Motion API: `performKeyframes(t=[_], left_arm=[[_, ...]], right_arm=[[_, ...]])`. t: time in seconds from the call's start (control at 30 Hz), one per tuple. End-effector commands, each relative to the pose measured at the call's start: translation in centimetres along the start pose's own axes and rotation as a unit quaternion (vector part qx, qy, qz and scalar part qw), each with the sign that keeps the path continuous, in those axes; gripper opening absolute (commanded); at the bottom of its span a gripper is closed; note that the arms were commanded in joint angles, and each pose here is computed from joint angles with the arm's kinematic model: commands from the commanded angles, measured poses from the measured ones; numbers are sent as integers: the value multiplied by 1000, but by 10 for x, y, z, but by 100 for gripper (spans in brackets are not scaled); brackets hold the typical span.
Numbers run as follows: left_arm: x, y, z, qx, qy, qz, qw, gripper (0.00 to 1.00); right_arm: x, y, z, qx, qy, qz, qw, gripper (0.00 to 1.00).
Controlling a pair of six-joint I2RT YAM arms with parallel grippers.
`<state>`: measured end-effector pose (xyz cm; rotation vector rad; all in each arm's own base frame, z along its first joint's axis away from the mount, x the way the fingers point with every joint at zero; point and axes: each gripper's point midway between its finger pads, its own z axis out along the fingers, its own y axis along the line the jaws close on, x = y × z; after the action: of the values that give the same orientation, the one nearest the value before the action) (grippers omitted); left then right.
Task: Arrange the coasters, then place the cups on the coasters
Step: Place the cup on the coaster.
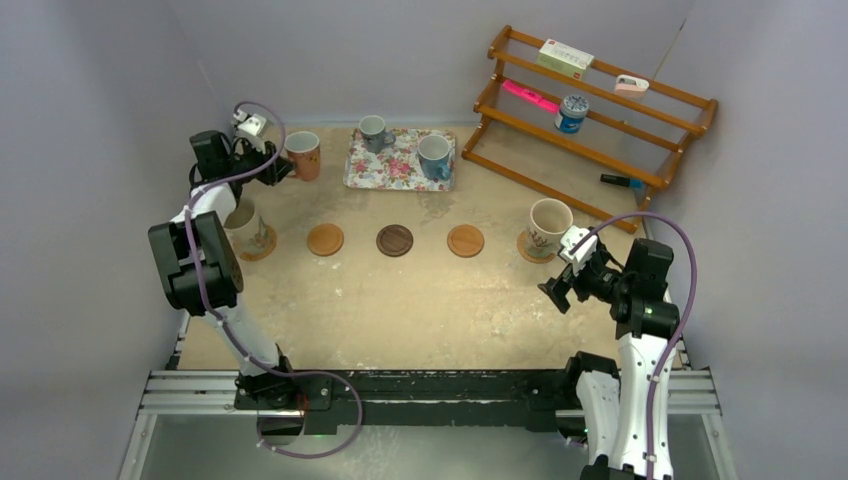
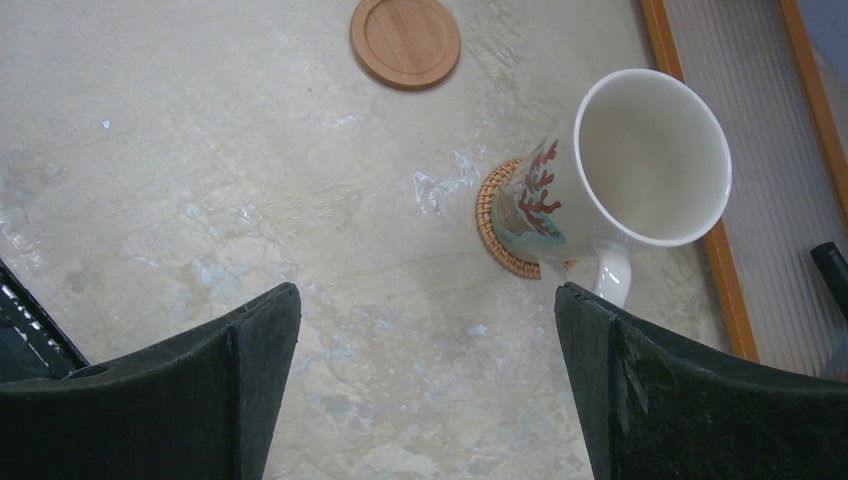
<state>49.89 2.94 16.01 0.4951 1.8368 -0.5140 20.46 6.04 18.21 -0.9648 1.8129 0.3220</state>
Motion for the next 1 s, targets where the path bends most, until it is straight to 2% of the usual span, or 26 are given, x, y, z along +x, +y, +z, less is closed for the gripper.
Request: performKeyframes(t=[0.0,0.3,0.4,0.5,0.57,0.8,0.97], left_arm=[[-26,6,8,-2,-53,42,998,0],[-63,-28,-18,9,-105,36,994,0],[-55,-36,-24,29,-86,20,996,0],[-49,-54,-35,87,-58,-12,994,0],[-43,-67,-40,109,-52,-9,993,0],[-39,-79,-45,102,-41,23,994,0],[-51,-89,-43,104,-48,47,992,0]], right_arm=[[-4,4,-1,-12,-10,-3,1000,99],[-4,5,-1,-13,-9,-3,1000,99],[-3,6,-1,-15,-8,-3,1000,99],[-1,8,-1,-18,-5,-6,1000,99],[-1,8,-1,-20,-4,-6,1000,99],[-2,10,-1,-23,-6,-10,1000,99],[-2,12,-2,-26,-7,-14,1000,99]])
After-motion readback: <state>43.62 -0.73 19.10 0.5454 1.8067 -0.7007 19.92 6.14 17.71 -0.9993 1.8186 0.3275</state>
